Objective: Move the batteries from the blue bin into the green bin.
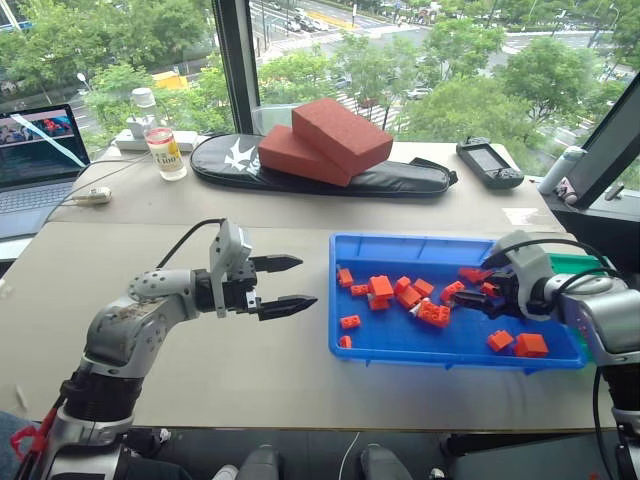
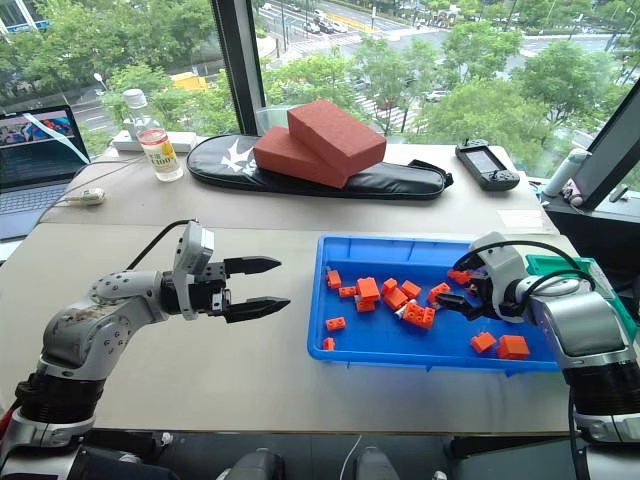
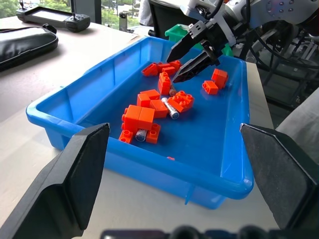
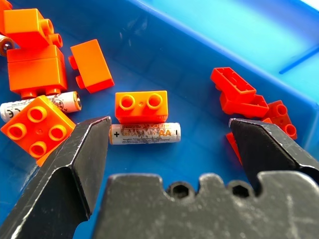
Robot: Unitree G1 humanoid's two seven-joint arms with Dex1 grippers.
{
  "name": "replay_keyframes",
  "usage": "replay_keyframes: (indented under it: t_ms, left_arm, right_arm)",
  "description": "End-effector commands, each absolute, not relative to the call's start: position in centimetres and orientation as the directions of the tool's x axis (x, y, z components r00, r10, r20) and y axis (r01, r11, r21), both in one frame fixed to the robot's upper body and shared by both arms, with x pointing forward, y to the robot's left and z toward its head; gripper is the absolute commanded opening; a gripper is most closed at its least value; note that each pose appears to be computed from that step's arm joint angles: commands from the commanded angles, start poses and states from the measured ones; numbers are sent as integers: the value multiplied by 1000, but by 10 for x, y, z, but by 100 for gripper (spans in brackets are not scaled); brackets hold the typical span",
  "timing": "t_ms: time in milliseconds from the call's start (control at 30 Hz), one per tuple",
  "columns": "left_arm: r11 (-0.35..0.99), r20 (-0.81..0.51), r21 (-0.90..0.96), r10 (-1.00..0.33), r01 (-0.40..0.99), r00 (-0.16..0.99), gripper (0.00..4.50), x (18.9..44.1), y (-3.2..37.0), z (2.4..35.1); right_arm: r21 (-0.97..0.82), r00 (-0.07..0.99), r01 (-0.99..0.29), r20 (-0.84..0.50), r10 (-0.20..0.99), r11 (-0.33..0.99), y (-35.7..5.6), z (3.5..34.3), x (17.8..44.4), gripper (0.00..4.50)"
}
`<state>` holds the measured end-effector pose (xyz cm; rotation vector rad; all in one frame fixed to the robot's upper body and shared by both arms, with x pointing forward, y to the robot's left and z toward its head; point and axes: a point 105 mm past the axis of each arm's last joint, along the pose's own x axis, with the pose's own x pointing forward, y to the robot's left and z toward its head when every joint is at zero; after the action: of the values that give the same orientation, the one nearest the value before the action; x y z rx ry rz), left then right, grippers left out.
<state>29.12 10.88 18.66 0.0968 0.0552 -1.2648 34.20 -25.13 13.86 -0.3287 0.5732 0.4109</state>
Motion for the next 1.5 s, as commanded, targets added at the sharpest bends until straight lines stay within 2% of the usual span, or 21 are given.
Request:
replay_keyframes:
  t_ms: [33,267,500,533,600,800,933,1100,1267,1400,1500]
  left_arm:
    - [298,-84,89,-949,950,305,450,287,109,196]
    - [320,-81,109,-941,941,329,450,289,111,199]
    - [316,-80,110,-942,942,325,450,287,111,200]
    - [316,-79,111,-942,942,325,450,287,111,200]
    - [316,-77,112,-942,942,326,450,287,111,201]
    - [314,-84,110,-942,943,324,450,287,111,199]
    - [315,-84,110,-942,943,325,450,287,111,199]
    - [315,-84,110,-942,943,325,450,287,110,199]
    - [313,-85,105,-943,944,322,450,287,109,197]
    - [307,-87,100,-945,946,316,450,287,108,196]
    - [299,-88,94,-948,950,307,450,287,105,195]
  right_arm:
    - [-215,786,-489,-529,320,845,-240,157,347,445]
    - [-219,784,-462,-554,280,860,-247,148,350,445]
    - [-205,777,-483,-548,309,851,-241,148,350,445]
    - [-202,778,-488,-542,318,849,-238,149,351,391]
    - [-199,780,-494,-531,330,847,-234,151,352,341]
    - [-188,777,-493,-534,333,849,-231,147,352,139]
    - [-187,783,-484,-528,328,855,-232,148,352,139]
    - [-211,808,-461,-501,310,862,-241,166,346,139]
    - [-282,849,-380,-485,211,881,-271,199,321,139]
    - [-312,834,-345,-534,137,885,-284,196,302,139]
    - [-364,794,-336,-605,54,869,-294,179,286,139]
